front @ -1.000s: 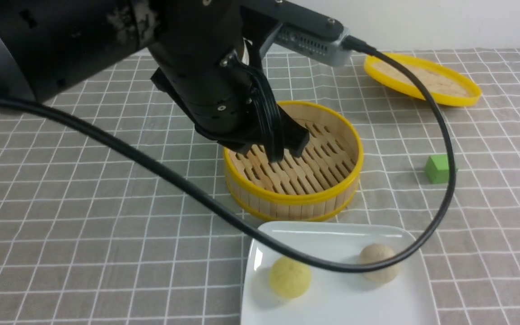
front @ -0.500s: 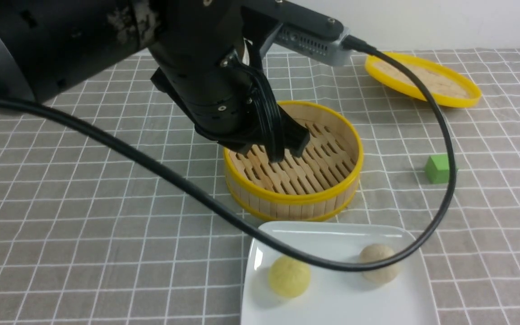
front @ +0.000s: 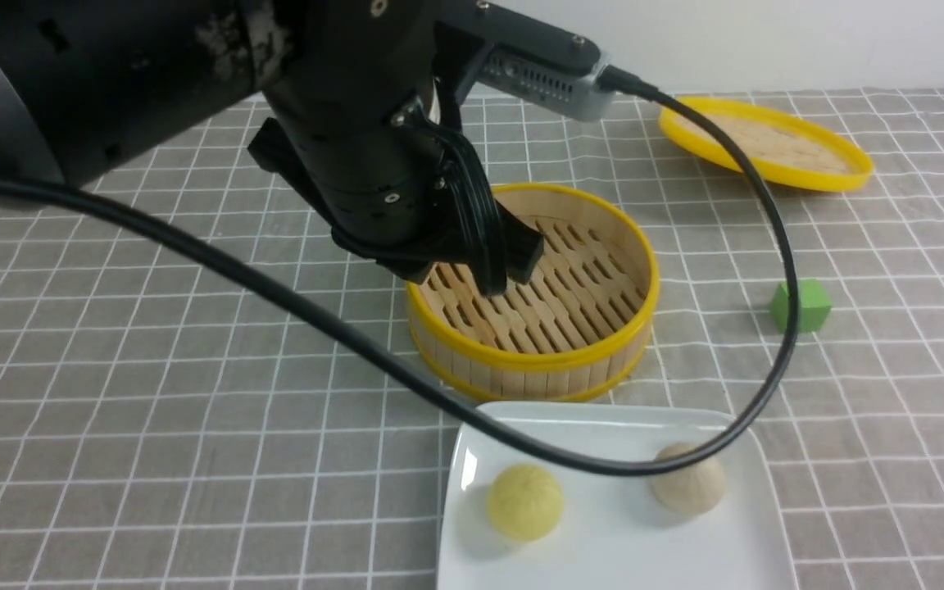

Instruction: Put the steamed buns into the plate on the grey tablecloth.

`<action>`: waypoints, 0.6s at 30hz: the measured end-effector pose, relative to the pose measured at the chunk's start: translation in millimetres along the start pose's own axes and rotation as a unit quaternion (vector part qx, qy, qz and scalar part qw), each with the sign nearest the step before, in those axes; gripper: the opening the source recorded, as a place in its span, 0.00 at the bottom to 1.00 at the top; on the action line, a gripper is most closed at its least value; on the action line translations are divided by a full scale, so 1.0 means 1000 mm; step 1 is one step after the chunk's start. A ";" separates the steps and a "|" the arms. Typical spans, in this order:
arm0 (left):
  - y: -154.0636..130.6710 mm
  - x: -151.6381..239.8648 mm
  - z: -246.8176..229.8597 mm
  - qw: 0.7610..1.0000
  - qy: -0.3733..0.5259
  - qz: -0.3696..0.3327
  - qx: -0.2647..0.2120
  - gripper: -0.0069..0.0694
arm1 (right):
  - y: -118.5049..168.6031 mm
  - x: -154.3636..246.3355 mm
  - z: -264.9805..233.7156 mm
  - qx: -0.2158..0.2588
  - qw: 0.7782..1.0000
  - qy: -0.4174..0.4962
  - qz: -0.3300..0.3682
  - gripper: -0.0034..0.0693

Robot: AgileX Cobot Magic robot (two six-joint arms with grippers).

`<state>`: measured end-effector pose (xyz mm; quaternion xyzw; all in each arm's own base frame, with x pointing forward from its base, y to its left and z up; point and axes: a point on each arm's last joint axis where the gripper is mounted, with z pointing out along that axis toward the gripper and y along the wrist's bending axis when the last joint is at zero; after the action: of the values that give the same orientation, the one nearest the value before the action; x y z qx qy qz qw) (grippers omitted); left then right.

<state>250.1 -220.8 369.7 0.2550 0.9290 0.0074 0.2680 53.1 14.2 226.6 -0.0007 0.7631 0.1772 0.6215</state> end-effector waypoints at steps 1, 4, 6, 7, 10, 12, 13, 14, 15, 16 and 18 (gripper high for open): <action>0.000 0.000 0.000 1.000 -0.001 0.001 -0.002 0.12 | -0.002 0.002 0.000 0.008 1.000 -0.002 0.001 0.06; 0.005 0.000 -0.004 1.000 -0.009 0.006 -0.019 0.12 | -0.014 0.023 0.001 0.071 0.997 -0.008 0.013 0.06; 0.009 0.001 -0.014 0.999 -0.021 0.005 -0.023 0.12 | -0.021 0.036 0.004 0.101 0.995 0.000 0.018 0.06; 0.011 0.002 -0.020 0.999 -0.029 0.003 -0.021 0.12 | -0.023 0.040 0.005 0.110 0.994 0.006 0.020 0.06; 0.018 0.007 -0.044 0.998 -0.055 -0.006 -0.016 0.13 | -0.026 0.045 0.005 0.126 0.992 0.014 0.025 0.07; 0.027 0.015 -0.068 0.997 -0.081 -0.015 -0.012 0.13 | -0.026 0.045 0.005 0.129 0.991 0.018 0.026 0.07; 0.028 0.015 -0.070 0.996 -0.083 -0.016 -0.012 0.13 | -0.026 0.046 0.005 0.129 0.991 0.018 0.026 0.07; 0.033 0.021 -0.083 0.995 -0.096 -0.021 -0.014 0.13 | -0.026 0.046 0.005 0.130 0.991 0.019 0.027 0.07; 0.040 0.027 -0.098 0.993 -0.113 -0.026 -0.015 0.13 | -0.027 0.046 0.005 0.133 0.991 0.020 0.028 0.07; 0.042 0.029 -0.102 0.992 -0.118 -0.028 -0.015 0.13 | -0.027 0.046 0.005 0.134 0.990 0.020 0.028 0.07; 0.049 0.036 -0.119 0.989 -0.142 -0.033 -0.019 0.13 | -0.028 0.046 0.004 0.142 0.989 0.018 0.030 0.07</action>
<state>187.7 -146.3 461.4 0.2175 0.8892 -0.0205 0.4020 52.9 -0.5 175.2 0.1068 0.7914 0.0858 0.5958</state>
